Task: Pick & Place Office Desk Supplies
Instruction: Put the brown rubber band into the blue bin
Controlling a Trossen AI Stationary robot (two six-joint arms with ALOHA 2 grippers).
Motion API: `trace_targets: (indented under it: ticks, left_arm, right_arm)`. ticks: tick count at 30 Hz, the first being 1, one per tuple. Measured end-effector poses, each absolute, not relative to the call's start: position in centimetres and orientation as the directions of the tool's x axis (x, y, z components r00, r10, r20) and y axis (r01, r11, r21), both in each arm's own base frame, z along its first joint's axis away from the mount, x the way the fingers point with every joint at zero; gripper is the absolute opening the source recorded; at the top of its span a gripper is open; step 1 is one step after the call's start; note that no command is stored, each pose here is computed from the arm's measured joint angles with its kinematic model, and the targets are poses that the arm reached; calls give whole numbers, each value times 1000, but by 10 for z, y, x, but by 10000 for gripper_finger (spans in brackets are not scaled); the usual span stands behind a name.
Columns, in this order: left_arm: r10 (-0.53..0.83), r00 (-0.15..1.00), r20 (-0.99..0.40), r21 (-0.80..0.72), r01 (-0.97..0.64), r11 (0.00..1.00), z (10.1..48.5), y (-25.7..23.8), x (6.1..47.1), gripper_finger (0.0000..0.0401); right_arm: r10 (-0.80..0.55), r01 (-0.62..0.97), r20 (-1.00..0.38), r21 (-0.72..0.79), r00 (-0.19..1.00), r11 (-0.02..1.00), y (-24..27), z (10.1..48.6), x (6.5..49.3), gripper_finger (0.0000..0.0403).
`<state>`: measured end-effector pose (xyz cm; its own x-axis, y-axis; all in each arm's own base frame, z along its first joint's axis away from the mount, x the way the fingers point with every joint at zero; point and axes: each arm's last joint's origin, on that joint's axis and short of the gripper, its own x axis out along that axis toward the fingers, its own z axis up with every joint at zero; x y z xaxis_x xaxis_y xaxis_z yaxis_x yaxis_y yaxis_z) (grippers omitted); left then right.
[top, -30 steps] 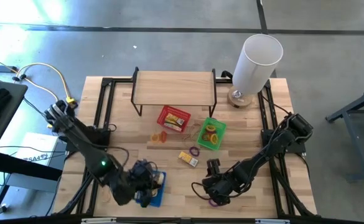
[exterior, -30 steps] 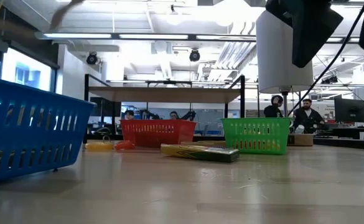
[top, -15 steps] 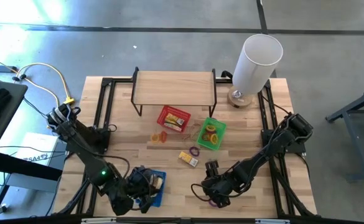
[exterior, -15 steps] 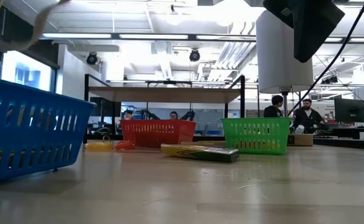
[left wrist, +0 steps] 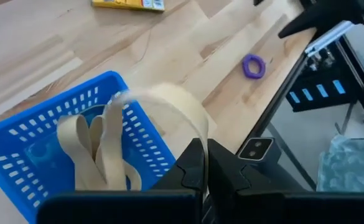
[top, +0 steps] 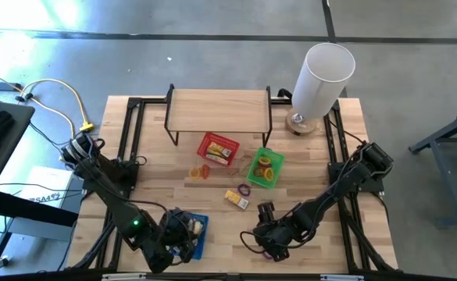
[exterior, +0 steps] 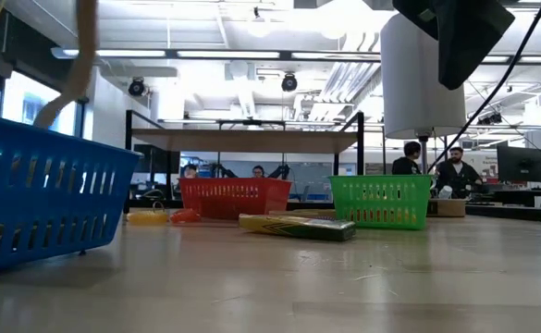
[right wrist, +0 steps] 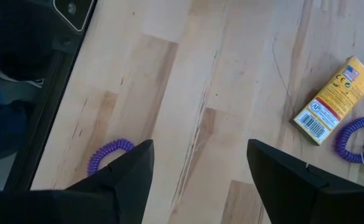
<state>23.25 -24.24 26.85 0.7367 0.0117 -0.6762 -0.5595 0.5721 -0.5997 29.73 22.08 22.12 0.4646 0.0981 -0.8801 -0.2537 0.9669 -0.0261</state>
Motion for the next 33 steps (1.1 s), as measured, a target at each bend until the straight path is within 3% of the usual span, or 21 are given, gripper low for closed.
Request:
trace_targets:
  ticks: [14,21,33]
  left_arm:
    - [14,635,-773,-529,-655,539,239,-247,242,1]
    - [91,527,-845,-439,-781,445,232,-234,237,1]
    - [48,432,-900,-361,-805,471,212,-232,252,1]
  right_arm:
    - [102,-254,-877,-23,470,967,221,221,298,246]
    - [108,-255,-875,-18,472,967,225,222,296,246]
    - [109,-249,-873,-15,475,968,225,222,295,246]
